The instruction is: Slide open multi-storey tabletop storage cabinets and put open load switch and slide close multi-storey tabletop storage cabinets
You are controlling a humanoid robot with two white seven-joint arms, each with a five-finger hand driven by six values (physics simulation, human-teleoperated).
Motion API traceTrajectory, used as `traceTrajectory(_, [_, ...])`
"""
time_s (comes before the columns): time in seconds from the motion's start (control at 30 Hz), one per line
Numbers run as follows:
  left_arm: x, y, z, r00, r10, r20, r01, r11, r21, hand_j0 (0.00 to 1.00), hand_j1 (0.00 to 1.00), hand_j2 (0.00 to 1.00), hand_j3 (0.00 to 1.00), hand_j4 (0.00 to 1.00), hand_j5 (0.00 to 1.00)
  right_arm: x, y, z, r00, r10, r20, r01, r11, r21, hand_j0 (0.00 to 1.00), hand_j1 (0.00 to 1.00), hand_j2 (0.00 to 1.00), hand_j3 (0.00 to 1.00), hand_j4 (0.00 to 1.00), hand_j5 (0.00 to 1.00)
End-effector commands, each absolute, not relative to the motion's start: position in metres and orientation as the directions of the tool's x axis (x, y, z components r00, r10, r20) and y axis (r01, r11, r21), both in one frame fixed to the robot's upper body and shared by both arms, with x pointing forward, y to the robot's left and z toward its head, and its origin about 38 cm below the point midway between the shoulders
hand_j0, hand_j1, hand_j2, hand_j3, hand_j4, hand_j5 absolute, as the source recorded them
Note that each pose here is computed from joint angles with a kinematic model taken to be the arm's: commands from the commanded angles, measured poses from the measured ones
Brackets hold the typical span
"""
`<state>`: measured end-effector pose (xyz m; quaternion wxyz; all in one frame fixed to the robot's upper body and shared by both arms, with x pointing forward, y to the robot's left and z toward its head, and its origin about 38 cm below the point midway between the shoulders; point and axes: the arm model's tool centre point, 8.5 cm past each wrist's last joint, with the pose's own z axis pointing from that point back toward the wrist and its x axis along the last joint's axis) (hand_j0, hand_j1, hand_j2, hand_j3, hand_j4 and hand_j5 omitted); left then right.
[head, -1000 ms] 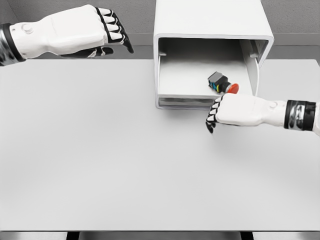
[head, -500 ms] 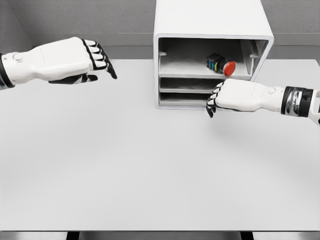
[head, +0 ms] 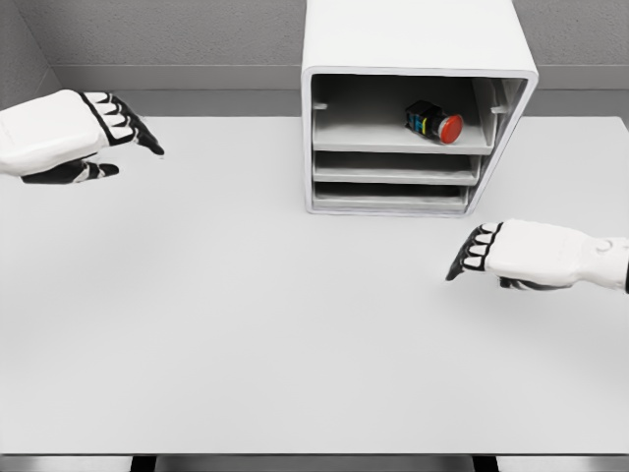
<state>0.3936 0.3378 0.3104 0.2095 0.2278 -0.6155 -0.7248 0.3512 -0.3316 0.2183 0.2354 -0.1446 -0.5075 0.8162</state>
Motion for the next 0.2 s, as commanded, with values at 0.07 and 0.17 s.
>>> traceTrajectory(0.07, [0.398, 0.356, 0.312, -0.776, -0.627, -0.064, 0.038, -0.148, 0.988, 1.0, 1.0, 1.0, 1.0, 1.0, 1.0, 0.36, -0.347, 0.259, -0.82, 0.567, -0.08, -0.159, -0.358, -0.92, 1.0, 1.0, 1.0, 1.0, 1.0, 1.0])
traceTrajectory(0.17, [0.406, 0.38, 0.311, -0.727, -0.685, -0.058, 0.056, -0.142, 0.988, 1.0, 1.0, 1.0, 1.0, 1.0, 1.0, 0.36, -0.346, 0.259, -0.821, 0.566, -0.076, -0.158, -0.354, -0.922, 1.0, 1.0, 1.0, 1.0, 1.0, 1.0])
